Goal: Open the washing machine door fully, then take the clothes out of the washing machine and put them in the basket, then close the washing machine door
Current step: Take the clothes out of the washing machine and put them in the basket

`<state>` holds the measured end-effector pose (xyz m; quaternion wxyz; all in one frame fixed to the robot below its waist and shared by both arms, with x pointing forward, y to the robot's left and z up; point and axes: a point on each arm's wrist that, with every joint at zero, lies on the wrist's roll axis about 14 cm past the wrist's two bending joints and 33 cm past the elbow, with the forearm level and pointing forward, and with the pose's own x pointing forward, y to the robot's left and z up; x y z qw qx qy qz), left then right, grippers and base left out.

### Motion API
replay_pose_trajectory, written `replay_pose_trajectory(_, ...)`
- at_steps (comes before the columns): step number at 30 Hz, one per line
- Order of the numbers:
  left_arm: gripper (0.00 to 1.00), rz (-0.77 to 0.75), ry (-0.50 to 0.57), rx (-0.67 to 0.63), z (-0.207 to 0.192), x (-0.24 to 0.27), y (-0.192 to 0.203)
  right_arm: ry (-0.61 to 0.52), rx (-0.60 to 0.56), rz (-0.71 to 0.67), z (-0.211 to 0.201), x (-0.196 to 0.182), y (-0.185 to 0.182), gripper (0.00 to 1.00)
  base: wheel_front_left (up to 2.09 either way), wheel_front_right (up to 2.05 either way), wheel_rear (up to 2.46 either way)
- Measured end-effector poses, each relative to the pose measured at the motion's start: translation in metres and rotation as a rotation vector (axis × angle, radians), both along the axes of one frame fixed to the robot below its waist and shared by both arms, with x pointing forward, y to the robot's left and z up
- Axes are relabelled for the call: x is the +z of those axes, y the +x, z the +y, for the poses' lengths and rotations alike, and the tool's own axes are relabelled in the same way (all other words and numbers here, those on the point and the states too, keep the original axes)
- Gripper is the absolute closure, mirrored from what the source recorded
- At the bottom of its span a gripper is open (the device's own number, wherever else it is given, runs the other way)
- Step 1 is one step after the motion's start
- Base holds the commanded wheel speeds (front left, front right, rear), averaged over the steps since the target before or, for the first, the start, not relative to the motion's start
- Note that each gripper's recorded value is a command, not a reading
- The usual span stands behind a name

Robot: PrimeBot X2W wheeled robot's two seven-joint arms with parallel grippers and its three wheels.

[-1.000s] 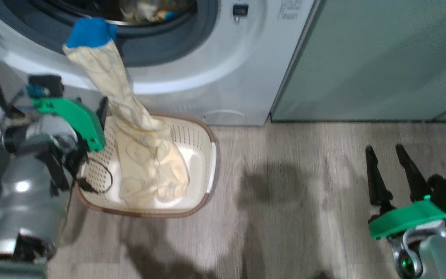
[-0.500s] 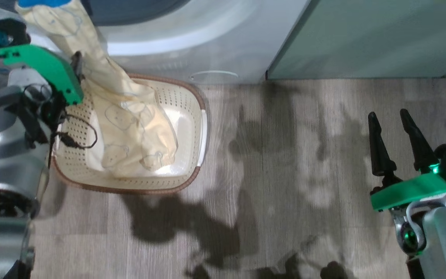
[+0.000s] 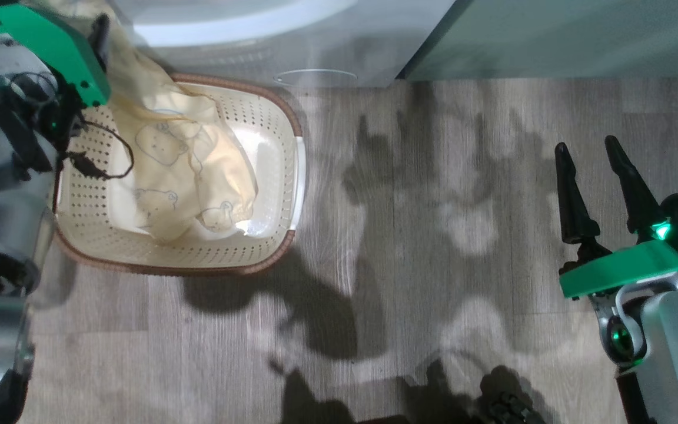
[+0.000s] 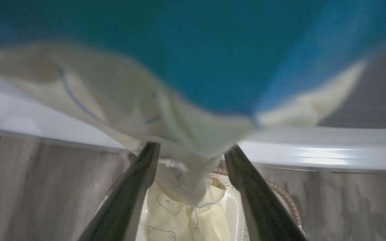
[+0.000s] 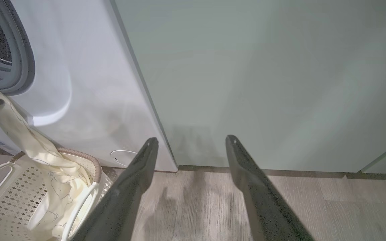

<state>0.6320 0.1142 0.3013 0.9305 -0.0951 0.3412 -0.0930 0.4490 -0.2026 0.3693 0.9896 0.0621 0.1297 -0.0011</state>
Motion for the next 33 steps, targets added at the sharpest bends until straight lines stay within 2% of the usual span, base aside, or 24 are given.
replay_pose_trajectory(6,0.0,-0.014,-0.005,0.022,0.004,-0.006,0.004,-0.006,-0.001,0.007,-0.002,-0.003,0.001,0.0,0.0,0.0,0.0)
replay_pose_trajectory(7,0.06,-0.022,-0.005,0.024,0.005,-0.005,0.006,-0.007,-0.001,0.004,-0.002,-0.002,0.002,0.0,0.0,0.0,0.0)
replay_pose_trajectory(8,0.2,-0.029,-0.006,0.027,0.005,-0.004,0.007,-0.007,-0.001,0.003,-0.002,-0.002,0.002,0.0,0.0,0.0,0.0)
replay_pose_trajectory(9,0.45,-0.038,-0.01,0.033,0.006,-0.003,0.008,-0.008,-0.001,0.003,-0.002,-0.002,0.002,0.0,0.0,0.0,0.0)
replay_pose_trajectory(10,0.64,-0.043,-0.011,0.037,0.006,-0.003,0.008,-0.008,-0.002,0.002,-0.003,-0.001,0.002,0.0,0.0,0.0,0.0)
replay_pose_trajectory(11,0.91,-0.045,-0.011,0.04,0.007,-0.003,0.008,-0.008,-0.002,0.002,-0.003,-0.001,0.002,0.0,0.0,0.0,0.0)
replay_pose_trajectory(12,1.0,-0.049,-0.008,0.041,0.007,-0.002,0.007,-0.008,-0.002,0.001,-0.003,-0.001,0.002,0.0,0.0,0.0,0.0)
replay_pose_trajectory(22,1.0,-0.062,-0.014,0.015,-0.004,0.008,-0.006,-0.004,-0.001,-0.025,-0.001,0.011,0.001,0.0,0.0,0.0,0.0)
replay_pose_trajectory(29,1.0,0.046,-0.017,-0.073,-0.03,-0.019,-0.072,0.007,0.004,-0.055,0.003,0.025,-0.002,0.0,0.0,0.0,0.0)
replay_pose_trajectory(33,1.0,0.093,0.001,-0.112,-0.033,-0.03,-0.094,0.01,0.012,-0.052,0.006,0.024,-0.004,0.0,0.0,0.0,0.0)
